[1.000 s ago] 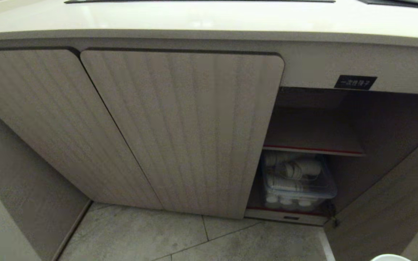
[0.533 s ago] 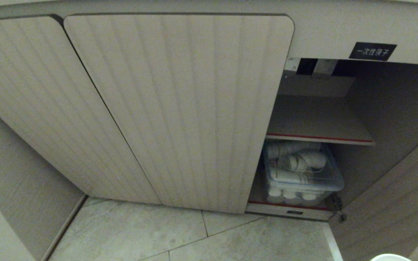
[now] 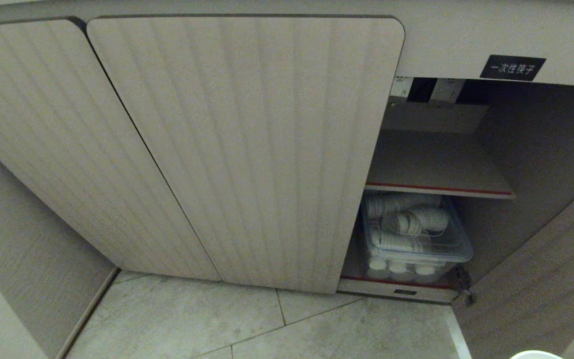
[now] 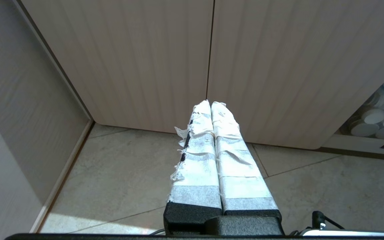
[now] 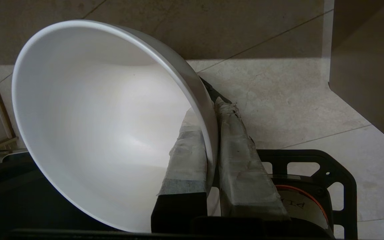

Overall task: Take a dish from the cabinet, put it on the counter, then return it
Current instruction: Put it back into the cabinet

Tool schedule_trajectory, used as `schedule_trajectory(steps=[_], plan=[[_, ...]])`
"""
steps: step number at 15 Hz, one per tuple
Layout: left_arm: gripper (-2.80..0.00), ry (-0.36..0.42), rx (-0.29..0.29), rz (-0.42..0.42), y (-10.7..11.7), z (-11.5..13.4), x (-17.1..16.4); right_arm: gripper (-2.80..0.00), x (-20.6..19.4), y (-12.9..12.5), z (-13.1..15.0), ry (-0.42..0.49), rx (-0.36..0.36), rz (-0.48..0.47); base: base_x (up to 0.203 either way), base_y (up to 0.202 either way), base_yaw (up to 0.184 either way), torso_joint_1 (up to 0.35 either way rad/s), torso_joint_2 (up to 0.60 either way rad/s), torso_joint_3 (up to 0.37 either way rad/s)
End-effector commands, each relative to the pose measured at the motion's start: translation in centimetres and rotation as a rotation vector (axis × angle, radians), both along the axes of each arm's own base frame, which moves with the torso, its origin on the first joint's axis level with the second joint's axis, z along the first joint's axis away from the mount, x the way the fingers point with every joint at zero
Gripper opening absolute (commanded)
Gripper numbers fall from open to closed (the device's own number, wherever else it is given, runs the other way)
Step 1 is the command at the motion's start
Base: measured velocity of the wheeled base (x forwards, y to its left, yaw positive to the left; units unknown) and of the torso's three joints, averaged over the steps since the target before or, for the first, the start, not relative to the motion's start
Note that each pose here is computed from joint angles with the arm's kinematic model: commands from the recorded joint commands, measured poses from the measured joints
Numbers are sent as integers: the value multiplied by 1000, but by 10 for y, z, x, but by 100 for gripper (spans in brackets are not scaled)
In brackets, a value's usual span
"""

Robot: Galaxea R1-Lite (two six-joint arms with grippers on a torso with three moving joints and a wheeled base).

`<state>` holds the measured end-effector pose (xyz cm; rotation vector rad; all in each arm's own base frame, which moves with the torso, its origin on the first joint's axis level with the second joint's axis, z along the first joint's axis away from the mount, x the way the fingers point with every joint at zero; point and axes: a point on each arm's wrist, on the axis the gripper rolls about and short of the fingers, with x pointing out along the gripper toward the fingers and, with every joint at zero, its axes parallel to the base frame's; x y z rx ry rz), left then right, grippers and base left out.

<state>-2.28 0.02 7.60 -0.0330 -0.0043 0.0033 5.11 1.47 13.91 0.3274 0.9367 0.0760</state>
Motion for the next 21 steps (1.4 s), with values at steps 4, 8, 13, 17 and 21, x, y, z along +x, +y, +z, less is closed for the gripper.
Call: schedule_trajectory(steps=[4,8,13,17,21], plan=[[-280,0,-1,1,0,0,0,-280,0,0,0,5,1,-1,0,0,0,0,0,0],[-280,0,-1,1,0,0,0,-280,0,0,-1,7,0,-2,0,0,0,0,0,0],[-280,0,-1,1,0,0,0,-280,0,0,-1,8,-1,-2,0,0,0,0,0,0],[-280,-2,-1,1,0,0,0,-280,-1,0,-3,10,-2,-2,0,0,0,0,0,0],[-280,-2,-1,1,0,0,0,-280,-1,0,-3,12,-3,-3,0,0,0,0,0,0]])
